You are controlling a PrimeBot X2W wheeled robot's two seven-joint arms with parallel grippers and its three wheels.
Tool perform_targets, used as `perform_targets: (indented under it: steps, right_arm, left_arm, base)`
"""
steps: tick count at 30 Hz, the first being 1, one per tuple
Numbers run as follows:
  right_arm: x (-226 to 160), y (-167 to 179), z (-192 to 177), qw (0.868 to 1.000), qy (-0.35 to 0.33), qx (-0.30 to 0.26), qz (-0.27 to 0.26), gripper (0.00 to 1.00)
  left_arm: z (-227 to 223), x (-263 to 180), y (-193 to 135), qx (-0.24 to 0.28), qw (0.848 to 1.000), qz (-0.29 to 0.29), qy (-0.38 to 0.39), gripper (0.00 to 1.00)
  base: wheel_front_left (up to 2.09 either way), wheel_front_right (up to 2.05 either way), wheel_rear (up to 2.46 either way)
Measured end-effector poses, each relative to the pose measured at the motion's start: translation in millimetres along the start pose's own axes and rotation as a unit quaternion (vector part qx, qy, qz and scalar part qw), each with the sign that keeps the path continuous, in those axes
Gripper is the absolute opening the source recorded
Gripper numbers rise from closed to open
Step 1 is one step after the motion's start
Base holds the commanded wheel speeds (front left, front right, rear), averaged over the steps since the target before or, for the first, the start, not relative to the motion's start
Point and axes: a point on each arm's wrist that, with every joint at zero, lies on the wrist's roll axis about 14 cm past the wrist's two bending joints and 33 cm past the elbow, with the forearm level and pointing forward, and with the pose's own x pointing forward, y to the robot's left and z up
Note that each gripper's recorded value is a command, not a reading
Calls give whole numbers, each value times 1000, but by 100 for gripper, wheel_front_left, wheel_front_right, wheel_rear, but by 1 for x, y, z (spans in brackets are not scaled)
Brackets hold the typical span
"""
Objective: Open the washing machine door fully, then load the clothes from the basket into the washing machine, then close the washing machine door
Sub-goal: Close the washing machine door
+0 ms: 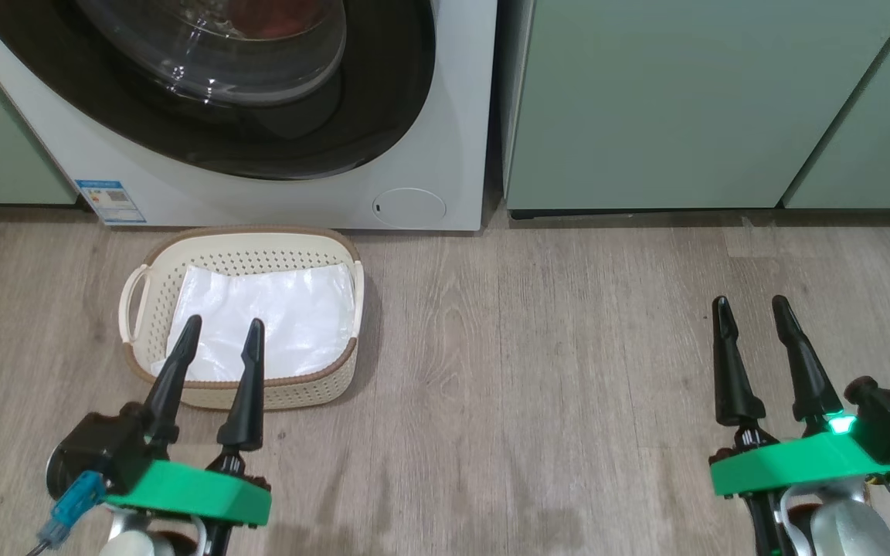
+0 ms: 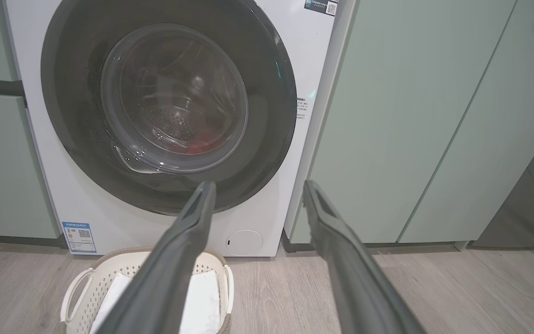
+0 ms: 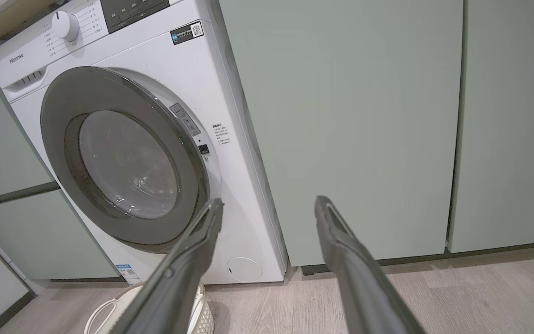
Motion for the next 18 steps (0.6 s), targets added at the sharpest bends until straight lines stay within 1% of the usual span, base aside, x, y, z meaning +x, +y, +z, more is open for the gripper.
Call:
perform_targets:
  steps: [18]
  right_arm:
    - [-1, 2, -2, 1000, 3, -4, 3, 100]
  left_arm:
    - [-3, -1, -2, -1, 1000, -2, 4, 100]
  base:
    - [0, 0, 0]
